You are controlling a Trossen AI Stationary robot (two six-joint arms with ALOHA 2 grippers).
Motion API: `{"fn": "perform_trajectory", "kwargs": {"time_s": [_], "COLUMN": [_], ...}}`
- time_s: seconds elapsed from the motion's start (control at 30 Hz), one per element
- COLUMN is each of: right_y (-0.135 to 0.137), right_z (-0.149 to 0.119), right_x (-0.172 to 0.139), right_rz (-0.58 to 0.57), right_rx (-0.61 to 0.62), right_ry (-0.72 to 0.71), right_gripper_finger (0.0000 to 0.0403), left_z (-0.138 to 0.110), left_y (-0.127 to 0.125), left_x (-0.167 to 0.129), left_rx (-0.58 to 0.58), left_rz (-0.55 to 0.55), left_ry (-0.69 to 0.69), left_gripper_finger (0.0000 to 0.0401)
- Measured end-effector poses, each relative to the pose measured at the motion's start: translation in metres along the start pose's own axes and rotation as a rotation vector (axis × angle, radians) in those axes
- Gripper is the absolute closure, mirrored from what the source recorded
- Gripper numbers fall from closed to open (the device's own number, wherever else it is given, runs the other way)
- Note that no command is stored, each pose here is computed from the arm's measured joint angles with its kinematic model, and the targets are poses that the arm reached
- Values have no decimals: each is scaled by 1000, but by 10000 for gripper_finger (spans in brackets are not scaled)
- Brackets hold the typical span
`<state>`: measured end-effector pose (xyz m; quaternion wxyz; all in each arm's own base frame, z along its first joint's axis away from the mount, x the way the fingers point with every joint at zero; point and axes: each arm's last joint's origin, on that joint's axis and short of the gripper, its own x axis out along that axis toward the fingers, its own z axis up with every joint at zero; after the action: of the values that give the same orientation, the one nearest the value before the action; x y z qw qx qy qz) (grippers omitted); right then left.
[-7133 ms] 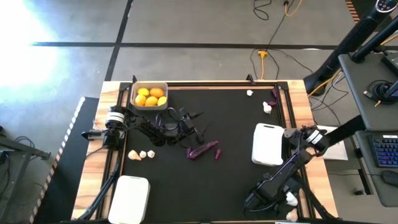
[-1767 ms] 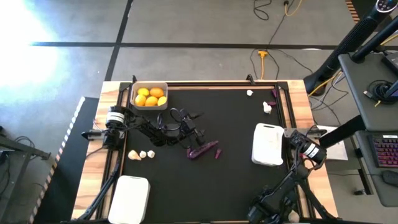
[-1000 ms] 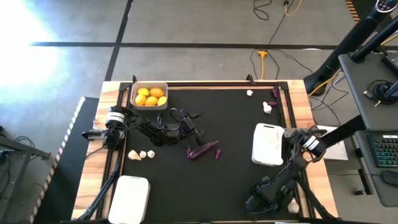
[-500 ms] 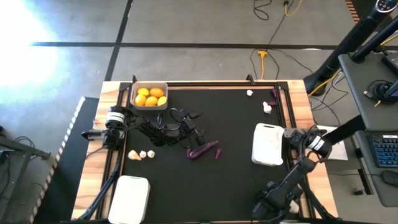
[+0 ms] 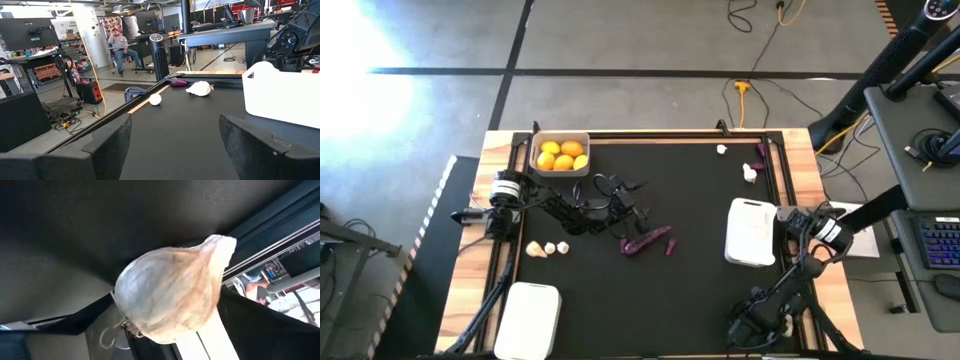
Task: Sort produce into baskets
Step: Put the bottom right garlic into the middle right white bin
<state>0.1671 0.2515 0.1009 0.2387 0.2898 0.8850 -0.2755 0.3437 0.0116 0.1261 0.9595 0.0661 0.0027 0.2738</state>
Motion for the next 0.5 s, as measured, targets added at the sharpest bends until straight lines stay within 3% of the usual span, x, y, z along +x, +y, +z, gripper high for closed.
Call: {"fn": "perform_trajectory", "kwargs": {"time_s": [0.27, 0.5], "right_y": [1, 4], "right_z": [2, 8], "right_x": [-1, -16], "right_rz": [12, 54], "right_rx": [12, -5], "right_ry": [-46, -56], "right_gripper_finger": [180, 220], "left_z": [0, 0], "left_y": [0, 0], "left_x": [0, 0], "left_rx": [0, 0], "left_rz": [0, 0], "left_ry": [0, 0], "left_gripper_finger": [118, 118]}}
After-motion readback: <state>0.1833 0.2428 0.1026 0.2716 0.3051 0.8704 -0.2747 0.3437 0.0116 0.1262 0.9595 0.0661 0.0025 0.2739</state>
